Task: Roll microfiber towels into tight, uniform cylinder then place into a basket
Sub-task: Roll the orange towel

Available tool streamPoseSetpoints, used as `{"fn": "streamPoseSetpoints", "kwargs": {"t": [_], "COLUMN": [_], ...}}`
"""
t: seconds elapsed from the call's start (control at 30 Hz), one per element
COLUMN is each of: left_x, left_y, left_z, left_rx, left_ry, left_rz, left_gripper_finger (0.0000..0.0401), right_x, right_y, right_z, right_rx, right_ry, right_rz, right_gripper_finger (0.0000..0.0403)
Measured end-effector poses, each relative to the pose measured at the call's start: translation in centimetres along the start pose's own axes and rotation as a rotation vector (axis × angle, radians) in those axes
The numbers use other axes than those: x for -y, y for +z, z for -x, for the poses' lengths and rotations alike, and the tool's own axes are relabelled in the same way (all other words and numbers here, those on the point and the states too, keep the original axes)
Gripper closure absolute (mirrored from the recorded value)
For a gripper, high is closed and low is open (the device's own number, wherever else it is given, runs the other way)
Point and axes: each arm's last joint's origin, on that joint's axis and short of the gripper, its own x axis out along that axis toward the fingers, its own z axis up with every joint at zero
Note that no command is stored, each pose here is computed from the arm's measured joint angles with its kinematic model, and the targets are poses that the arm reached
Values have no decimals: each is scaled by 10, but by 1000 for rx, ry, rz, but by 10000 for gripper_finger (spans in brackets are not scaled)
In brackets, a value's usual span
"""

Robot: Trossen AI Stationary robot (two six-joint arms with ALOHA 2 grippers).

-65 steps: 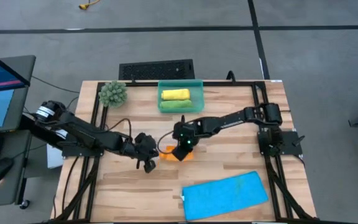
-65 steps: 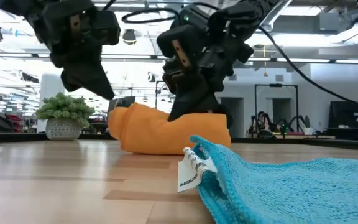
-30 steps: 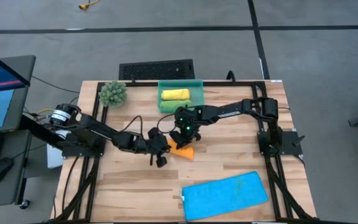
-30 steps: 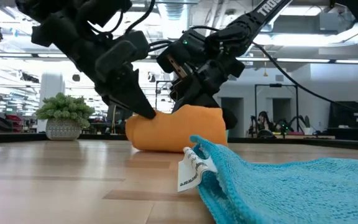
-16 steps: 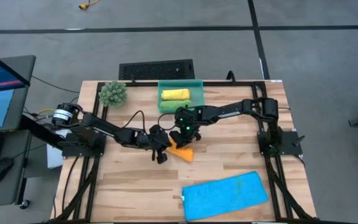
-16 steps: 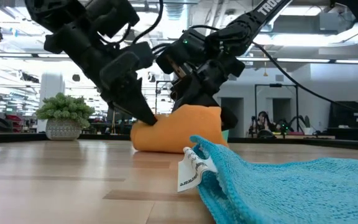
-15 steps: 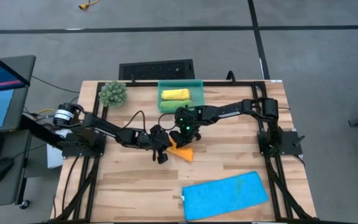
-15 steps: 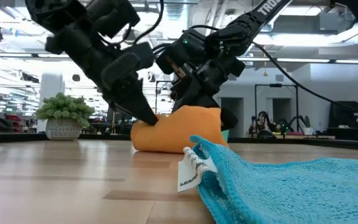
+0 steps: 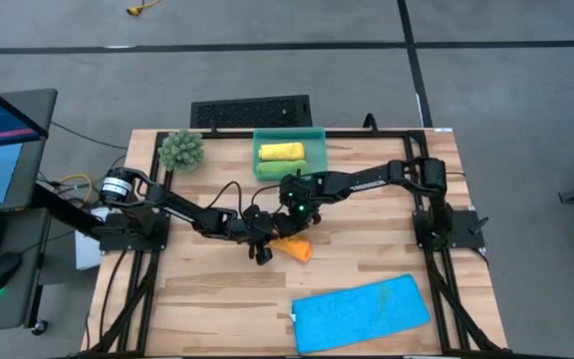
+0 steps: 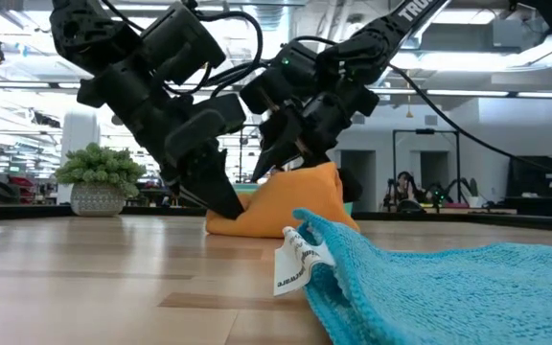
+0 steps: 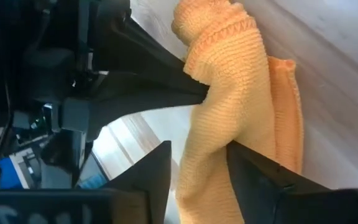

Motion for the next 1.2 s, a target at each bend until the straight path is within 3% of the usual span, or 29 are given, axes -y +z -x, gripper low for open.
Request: {"fn": "streamPoseSetpoints", "kwargs": {"t": [0.37,0.73,0.87,1.0,1.2], "left_x": [0,0,0,0,1], "left_y": [-1,-1,-1,-1,-1], "left_z": [0,0,0,0,0], "left_rx": [-12,-23,-24,-24,-29], "left_ry": [-14,-24,-23,-24,-39], "left_rz": [76,120,129,136,137], "left_gripper_finger": [401,401,401,401,401], "right_x": [-10,-48,-63,-69,-55], "right_y": [-6,-61,-90,-102,-89], "right_z": [29,71,62,41,5], "right_rx": [32,121,142,182,195], "right_ry": [-49,-224,-133,-46,-34], "right_rz": [95,380,544,632,566], "right_gripper_finger": [217,223,223,227,234]}}
